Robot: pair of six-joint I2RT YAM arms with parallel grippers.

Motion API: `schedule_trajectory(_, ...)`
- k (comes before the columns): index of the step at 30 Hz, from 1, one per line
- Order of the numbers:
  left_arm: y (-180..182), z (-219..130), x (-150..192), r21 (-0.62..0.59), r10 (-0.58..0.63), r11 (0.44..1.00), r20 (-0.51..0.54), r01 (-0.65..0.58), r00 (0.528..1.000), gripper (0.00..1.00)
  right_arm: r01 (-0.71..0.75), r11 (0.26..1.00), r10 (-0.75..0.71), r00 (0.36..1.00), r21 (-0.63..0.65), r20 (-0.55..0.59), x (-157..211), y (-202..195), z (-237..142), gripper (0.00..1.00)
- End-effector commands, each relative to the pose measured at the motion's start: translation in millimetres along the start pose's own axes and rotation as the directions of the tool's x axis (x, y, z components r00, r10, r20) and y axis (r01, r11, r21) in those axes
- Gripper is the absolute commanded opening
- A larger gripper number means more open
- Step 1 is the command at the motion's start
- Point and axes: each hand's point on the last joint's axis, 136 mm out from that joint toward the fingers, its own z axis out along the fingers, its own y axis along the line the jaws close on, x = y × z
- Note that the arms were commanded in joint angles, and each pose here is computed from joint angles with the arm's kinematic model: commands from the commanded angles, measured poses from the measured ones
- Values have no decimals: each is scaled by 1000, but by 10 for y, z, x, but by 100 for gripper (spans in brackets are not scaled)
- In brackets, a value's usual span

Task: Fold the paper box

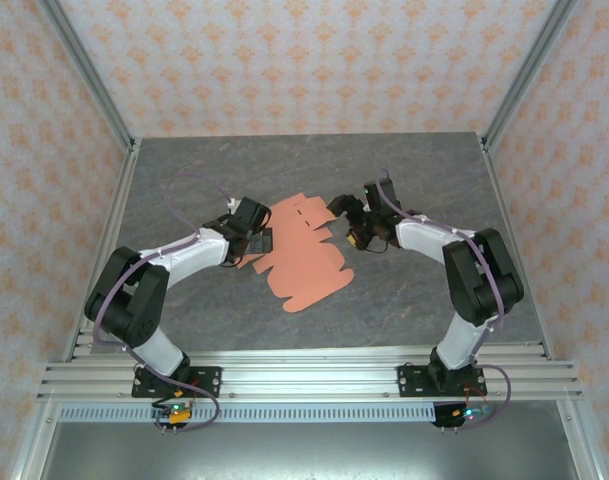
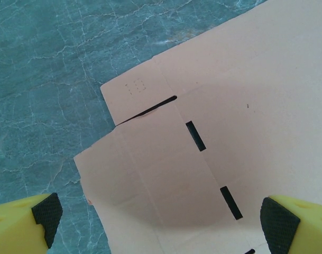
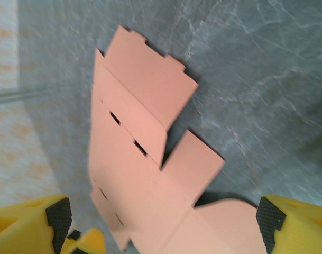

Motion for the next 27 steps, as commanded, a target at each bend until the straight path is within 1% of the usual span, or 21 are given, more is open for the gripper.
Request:
schedule_trajectory(1, 48, 33, -73, -48, 16, 999, 34, -14, 999, 100, -93, 979, 106, 992, -180, 63, -188, 321, 87, 89)
schedule_trajectory(4, 68, 88, -53, -74, 14, 997, 4, -13, 1000, 100, -127, 972, 150, 983, -196, 107, -304, 283, 177, 87)
schedule_trajectory(6, 89, 153, -30, -83, 3, 997, -27, -5, 1000, 100, -145, 965, 176, 976, -220, 127, -361, 272, 225, 83)
schedule_trajectory(11, 111, 326, 47, -106, -9, 994, -110, -3, 994, 100, -209, 941, 248, 961, -264, 124, -427, 201, 403, 77)
schedule_trajectory(13, 123, 340, 49, -108, -17, 994, -115, 4, 993, 100, -230, 932, 270, 956, -279, 114, -435, 187, 453, 77)
schedule_trajectory(20, 143, 355, 62, -122, -23, 993, -123, 8, 992, 100, -248, 935, 281, 954, -254, 103, -396, 143, 540, 78)
schedule_trajectory(27, 131, 372, 81, -121, -23, 993, -138, 6, 990, 100, -263, 946, 286, 952, -187, 108, -258, 99, 619, 79)
